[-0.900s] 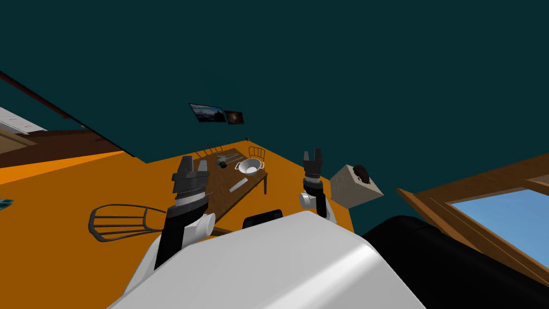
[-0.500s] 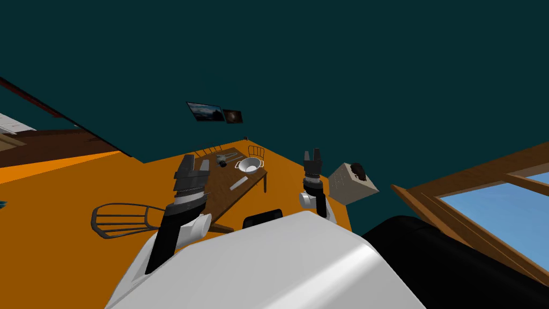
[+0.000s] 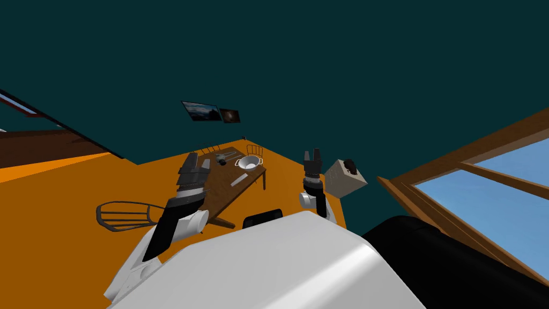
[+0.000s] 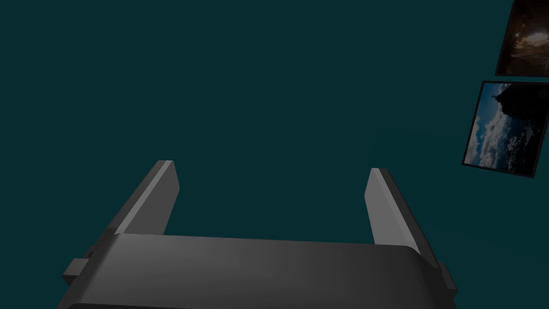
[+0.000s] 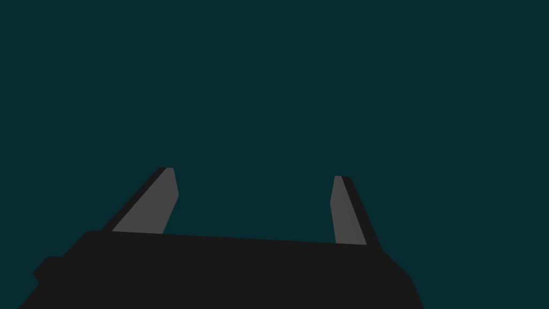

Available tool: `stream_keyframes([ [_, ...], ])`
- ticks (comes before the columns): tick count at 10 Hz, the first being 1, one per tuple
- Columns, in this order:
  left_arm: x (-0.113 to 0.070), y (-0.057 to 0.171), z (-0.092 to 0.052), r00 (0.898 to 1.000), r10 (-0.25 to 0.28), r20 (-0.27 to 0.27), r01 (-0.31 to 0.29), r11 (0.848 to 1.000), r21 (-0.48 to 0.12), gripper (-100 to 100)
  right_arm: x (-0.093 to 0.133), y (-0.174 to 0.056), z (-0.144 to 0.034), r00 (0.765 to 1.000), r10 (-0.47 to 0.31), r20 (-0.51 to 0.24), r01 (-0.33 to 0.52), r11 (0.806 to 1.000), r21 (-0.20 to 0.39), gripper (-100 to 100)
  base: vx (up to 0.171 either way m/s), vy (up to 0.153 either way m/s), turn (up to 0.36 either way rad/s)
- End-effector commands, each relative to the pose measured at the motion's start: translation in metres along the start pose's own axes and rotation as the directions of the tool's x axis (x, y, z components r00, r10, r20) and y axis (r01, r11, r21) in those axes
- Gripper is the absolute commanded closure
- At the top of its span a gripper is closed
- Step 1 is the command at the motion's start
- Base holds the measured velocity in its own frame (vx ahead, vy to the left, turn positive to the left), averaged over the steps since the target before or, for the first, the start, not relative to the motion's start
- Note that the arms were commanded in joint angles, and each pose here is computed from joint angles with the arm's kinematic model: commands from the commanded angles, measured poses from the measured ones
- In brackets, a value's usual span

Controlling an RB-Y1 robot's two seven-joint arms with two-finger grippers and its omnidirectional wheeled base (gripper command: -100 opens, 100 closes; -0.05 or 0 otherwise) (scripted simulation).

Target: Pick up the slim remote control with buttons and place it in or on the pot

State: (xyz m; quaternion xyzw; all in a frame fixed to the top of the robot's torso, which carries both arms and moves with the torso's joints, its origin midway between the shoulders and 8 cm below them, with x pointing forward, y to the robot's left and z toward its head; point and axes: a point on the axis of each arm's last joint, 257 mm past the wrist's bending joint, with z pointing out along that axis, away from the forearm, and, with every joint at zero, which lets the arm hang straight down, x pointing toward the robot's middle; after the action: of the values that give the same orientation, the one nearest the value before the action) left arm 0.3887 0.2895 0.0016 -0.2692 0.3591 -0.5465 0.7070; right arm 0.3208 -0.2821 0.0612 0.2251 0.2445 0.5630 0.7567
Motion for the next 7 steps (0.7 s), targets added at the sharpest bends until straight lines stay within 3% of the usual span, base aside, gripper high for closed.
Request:
stream_keyframes([
  [1,-0.007,0.019,0.003,1.0,-0.012,0.004,0.012,0.999,-0.047,-100,0.0,0.0,0.0,1.0,0.0,0.0,0.0,1.0,0.0,0,-0.115,0.031,-0.109],
  [4,-0.02,0.064,0.009,0.998,-0.055,0.026,0.058,0.986,-0.157,-100,0.0,0.0,0.0,1.0,0.0,0.0,0.0,1.0,0.0,0,-0.091,-0.002,-0.103],
  [5,-0.02,0.066,0.008,0.998,-0.055,0.025,0.058,0.985,-0.165,-100,0.0,0.0,0.0,1.0,0.0,0.0,0.0,1.0,0.0,0,-0.051,-0.001,-0.043],
  [7,-0.028,0.101,0.009,0.994,-0.094,0.049,0.103,0.963,-0.249,-100,0.0,0.0,0.0,1.0,0.0,0.0,0.0,1.0,0.0,0,-0.042,-0.012,-0.102],
])
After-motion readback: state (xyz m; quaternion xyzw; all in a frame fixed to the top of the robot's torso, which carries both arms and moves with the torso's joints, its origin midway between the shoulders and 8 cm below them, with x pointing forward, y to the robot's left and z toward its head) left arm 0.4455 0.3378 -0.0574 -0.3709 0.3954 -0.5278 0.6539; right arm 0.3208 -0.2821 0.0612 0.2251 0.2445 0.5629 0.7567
